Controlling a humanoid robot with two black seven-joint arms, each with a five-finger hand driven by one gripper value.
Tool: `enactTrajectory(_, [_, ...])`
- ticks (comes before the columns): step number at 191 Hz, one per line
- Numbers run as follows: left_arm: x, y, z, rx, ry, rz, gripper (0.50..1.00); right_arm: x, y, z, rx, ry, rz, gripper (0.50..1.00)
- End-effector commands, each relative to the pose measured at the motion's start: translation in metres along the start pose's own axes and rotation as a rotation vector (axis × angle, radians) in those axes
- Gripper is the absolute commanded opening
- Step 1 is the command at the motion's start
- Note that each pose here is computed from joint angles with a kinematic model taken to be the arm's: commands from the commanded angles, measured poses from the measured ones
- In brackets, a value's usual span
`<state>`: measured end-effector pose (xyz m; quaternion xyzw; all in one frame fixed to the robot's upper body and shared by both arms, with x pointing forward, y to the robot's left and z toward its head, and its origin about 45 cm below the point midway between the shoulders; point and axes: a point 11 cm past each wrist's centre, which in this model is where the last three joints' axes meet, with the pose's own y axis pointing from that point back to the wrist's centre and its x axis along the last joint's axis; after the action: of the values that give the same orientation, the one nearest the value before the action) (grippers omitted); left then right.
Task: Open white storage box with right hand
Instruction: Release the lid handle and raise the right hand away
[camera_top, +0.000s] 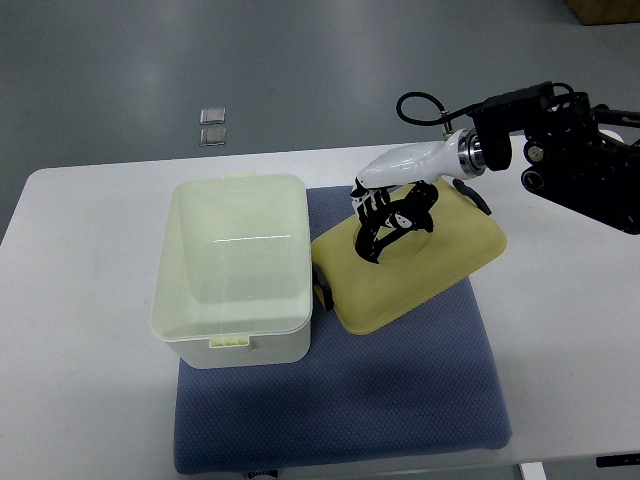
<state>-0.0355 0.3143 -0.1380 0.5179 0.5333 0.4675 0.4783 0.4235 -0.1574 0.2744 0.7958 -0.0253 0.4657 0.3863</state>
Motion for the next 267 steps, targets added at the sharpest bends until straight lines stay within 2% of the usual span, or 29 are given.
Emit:
enactTrajectory(1, [0.000, 0.000, 0.000, 0.000, 0.000, 0.000, 1.000, -0.004, -0.005, -0.003, 0.010, -0.005, -0.004, 0.500])
enactTrajectory(37, [0.000, 0.000, 0.000, 0.001, -0.002, 0.000, 1.000, -0.015, -0.009, 0.006, -0.006, -0.032, 0.005, 0.500])
enactTrajectory(38, [0.000, 0.000, 0.000, 0.001, -0.002, 0.000, 1.000, -0.016, -0.009, 0.006, -0.006, -0.033, 0.008, 0.521])
enactTrajectory(39, [0.000, 0.000, 0.000, 0.001, -0.002, 0.000, 1.000, -0.016, -0.009, 0.006, -0.006, -0.033, 0.008, 0.521])
enactTrajectory(40, [0.000, 0.000, 0.000, 0.001, -0.002, 0.000, 1.000, -0.016, -0.010, 0.006, -0.006, -0.033, 0.009, 0.578])
enactTrajectory(41, [0.000, 0.000, 0.000, 0.001, -0.002, 0.000, 1.000, -0.016, -0.010, 0.006, -0.006, -0.033, 0.009, 0.578])
enactTrajectory(42, [0.000, 0.000, 0.000, 0.001, -0.002, 0.000, 1.000, -0.016, -0.011, 0.006, -0.003, -0.034, 0.012, 0.643])
enactTrajectory(43, [0.000, 0.000, 0.000, 0.001, -0.002, 0.000, 1.000, -0.016, -0.011, 0.006, -0.003, -0.034, 0.012, 0.643])
enactTrajectory(44, [0.000, 0.000, 0.000, 0.001, -0.002, 0.000, 1.000, -0.017, -0.012, 0.005, -0.002, -0.034, 0.013, 0.710])
enactTrajectory(45, [0.000, 0.000, 0.000, 0.001, -0.002, 0.000, 1.000, -0.017, -0.012, 0.005, -0.002, -0.034, 0.013, 0.711])
enactTrajectory(46, [0.000, 0.000, 0.000, 0.001, -0.002, 0.000, 1.000, -0.017, -0.013, 0.005, 0.000, -0.035, 0.014, 0.782])
enactTrajectory(47, [0.000, 0.000, 0.000, 0.001, -0.002, 0.000, 1.000, -0.017, -0.013, 0.005, 0.000, -0.035, 0.014, 0.782])
enactTrajectory(48, [0.000, 0.000, 0.000, 0.001, -0.002, 0.000, 1.000, -0.017, -0.013, 0.005, -0.001, -0.037, 0.016, 0.841])
enactTrajectory(49, [0.000, 0.000, 0.000, 0.001, -0.002, 0.000, 1.000, -0.017, -0.013, 0.005, -0.001, -0.037, 0.016, 0.842])
enactTrajectory(50, [0.000, 0.000, 0.000, 0.001, -0.002, 0.000, 1.000, -0.018, -0.013, 0.005, -0.001, -0.038, 0.017, 0.880])
enactTrajectory(51, [0.000, 0.000, 0.000, 0.001, -0.002, 0.000, 1.000, -0.018, -0.013, 0.005, -0.001, -0.038, 0.017, 0.881])
enactTrajectory(52, [0.000, 0.000, 0.000, 0.001, -0.002, 0.000, 1.000, -0.018, -0.014, 0.006, -0.002, -0.039, 0.017, 0.909])
enactTrajectory(132, [0.000, 0.000, 0.000, 0.001, -0.002, -0.001, 1.000, -0.020, -0.011, 0.012, -0.014, -0.074, 0.014, 0.926])
enactTrajectory(169, [0.000, 0.000, 0.000, 0.001, -0.003, 0.000, 1.000, -0.022, 0.004, 0.023, -0.039, -0.129, -0.058, 0.926])
enactTrajectory(209, [0.000, 0.000, 0.000, 0.001, -0.003, -0.001, 1.000, 0.036, 0.041, 0.045, 0.000, -0.349, 0.219, 0.926])
enactTrajectory(220, [-0.001, 0.000, 0.000, 0.001, -0.004, -0.003, 1.000, 0.047, 0.049, 0.052, 0.028, -0.439, 0.305, 0.926])
enactTrajectory(230, [-0.001, 0.000, 0.000, 0.001, -0.004, -0.003, 1.000, 0.047, 0.049, 0.052, 0.028, -0.439, 0.305, 0.926])
enactTrajectory(231, [-0.001, 0.000, 0.000, 0.001, -0.005, -0.002, 1.000, 0.054, 0.056, 0.060, 0.070, -0.556, 0.391, 0.926])
enactTrajectory(247, [-0.001, 0.000, -0.001, 0.003, -0.007, -0.004, 1.000, 0.061, 0.070, 0.075, 0.163, -0.778, 0.564, 0.924])
enactTrajectory(267, [-0.001, 0.000, -0.001, 0.003, -0.008, -0.004, 1.000, 0.051, 0.068, 0.088, 0.263, -1.059, 0.711, 0.924])
